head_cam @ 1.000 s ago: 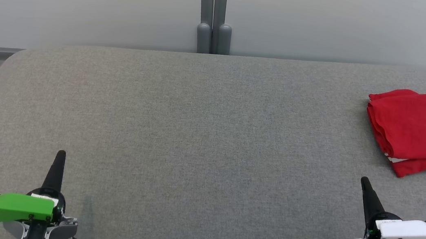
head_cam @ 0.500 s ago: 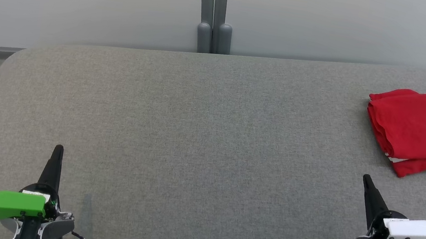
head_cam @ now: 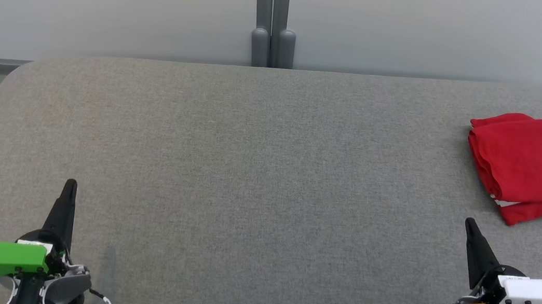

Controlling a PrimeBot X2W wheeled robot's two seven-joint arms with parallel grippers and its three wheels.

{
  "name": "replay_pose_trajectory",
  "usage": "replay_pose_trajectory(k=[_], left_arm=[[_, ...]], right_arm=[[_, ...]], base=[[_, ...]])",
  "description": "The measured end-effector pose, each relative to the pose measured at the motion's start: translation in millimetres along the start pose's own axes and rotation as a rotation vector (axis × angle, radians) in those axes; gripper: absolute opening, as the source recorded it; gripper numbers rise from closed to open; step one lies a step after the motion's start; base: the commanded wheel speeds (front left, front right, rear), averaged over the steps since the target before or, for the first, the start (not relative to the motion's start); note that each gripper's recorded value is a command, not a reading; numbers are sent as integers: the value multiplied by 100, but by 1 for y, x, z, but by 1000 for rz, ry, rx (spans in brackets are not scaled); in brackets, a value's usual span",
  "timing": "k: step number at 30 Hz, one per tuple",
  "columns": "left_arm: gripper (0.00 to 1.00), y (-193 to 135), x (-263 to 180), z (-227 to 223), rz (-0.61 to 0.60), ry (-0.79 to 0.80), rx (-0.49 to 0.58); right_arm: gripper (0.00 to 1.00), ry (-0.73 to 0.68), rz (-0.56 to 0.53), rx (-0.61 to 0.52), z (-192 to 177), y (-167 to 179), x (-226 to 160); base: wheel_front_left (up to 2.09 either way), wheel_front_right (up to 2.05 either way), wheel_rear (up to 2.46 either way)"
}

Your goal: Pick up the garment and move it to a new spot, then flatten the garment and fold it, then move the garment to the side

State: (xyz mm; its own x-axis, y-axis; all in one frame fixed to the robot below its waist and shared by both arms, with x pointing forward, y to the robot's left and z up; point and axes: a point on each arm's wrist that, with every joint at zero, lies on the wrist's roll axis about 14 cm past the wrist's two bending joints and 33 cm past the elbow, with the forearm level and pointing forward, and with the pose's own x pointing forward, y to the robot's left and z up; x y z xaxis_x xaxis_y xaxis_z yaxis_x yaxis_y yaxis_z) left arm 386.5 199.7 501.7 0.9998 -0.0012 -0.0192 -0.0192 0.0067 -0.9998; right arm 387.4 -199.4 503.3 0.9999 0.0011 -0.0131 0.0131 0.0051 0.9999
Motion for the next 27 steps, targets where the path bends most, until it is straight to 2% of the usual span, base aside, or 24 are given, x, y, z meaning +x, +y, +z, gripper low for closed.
replay_pose_trajectory(k=[27], left_arm=[[0, -2, 1, 0, -7, -2, -11]], right_arm=[[0, -1, 3, 7, 0, 1, 0]], base=[[0, 0, 0]])
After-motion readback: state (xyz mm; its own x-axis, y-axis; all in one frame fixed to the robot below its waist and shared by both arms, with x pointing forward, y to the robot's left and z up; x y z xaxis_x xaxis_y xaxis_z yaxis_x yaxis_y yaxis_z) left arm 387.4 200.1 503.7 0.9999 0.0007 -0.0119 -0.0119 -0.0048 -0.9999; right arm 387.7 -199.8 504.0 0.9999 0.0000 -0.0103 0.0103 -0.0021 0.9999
